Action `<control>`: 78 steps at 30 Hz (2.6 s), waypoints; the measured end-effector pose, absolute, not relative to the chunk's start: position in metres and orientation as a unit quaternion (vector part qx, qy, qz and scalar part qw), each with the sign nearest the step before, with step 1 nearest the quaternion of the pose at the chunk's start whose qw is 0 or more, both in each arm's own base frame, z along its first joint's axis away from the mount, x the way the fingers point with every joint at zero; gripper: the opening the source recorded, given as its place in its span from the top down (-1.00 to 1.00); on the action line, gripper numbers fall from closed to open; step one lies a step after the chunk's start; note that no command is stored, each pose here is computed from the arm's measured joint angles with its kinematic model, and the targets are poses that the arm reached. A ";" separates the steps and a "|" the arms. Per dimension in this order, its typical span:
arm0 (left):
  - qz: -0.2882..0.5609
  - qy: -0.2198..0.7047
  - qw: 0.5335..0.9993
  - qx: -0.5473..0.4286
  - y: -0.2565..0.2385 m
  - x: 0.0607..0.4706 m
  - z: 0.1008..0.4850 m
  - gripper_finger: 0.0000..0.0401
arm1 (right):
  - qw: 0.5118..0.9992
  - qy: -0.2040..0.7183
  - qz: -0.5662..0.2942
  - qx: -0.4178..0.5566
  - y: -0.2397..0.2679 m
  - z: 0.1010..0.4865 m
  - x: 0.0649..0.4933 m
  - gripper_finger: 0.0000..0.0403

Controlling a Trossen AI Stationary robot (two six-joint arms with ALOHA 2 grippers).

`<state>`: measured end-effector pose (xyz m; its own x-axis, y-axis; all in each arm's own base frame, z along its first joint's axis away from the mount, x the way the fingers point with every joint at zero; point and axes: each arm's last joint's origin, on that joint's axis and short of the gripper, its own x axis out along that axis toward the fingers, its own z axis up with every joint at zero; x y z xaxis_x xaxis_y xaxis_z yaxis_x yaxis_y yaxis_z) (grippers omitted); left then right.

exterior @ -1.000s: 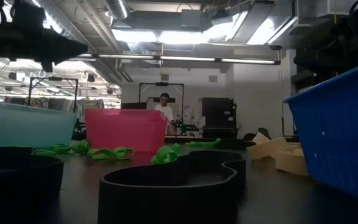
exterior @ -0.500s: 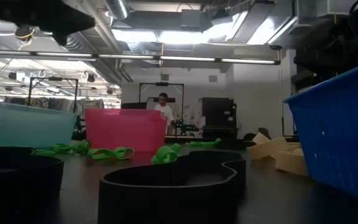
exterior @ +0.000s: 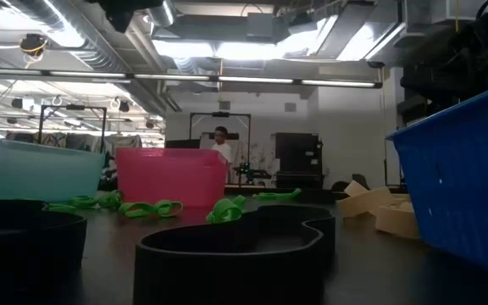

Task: Sort rubber bands into baskets
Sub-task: Put the black rubber band into the pink bin

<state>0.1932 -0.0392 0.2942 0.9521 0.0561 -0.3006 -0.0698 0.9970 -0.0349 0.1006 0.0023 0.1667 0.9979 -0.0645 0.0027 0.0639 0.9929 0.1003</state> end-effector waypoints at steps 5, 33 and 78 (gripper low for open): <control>0.002 0.191 0.982 -0.009 -0.056 0.212 0.286 0.28 | 0.998 -0.003 -0.032 0.050 0.002 0.167 0.101 0.91; -0.159 0.439 0.877 0.116 -0.142 0.250 0.154 0.03 | 0.998 -0.003 -0.032 0.050 0.002 0.167 0.101 0.91; -0.129 0.434 0.889 0.063 -0.127 0.256 0.163 0.98 | 0.998 -0.002 -0.032 0.050 0.002 0.167 0.101 0.91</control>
